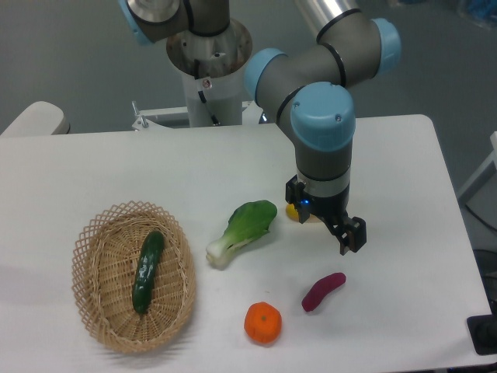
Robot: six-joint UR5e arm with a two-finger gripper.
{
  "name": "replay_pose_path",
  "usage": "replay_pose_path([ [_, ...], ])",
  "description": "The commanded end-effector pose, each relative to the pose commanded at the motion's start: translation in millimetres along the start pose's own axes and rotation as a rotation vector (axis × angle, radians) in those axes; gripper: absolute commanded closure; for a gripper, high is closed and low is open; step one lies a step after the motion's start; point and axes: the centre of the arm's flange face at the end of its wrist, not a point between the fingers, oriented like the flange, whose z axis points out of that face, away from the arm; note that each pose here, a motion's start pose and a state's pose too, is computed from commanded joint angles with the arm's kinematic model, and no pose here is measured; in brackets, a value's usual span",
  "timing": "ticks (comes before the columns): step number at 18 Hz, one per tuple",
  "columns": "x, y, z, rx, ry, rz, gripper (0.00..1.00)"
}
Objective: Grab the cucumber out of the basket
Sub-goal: 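Move the open gripper over the green cucumber in the wicker basket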
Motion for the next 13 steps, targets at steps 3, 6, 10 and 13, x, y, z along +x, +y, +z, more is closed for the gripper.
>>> replay_pose_path([
  [3,-1.4,0.8,-1.7,0.0,-0.001,-0.002,0.0],
  [6,1.3,-1.5,-7.0,0.004,-0.009,-0.004,0.0],
  [10,31.5,-34.3,-14.8,0.014,-0.003,-0.072,0.0],
  [13,59.5,-76.1,-29.4,0.038,-0.009,-0.283,0.0],
])
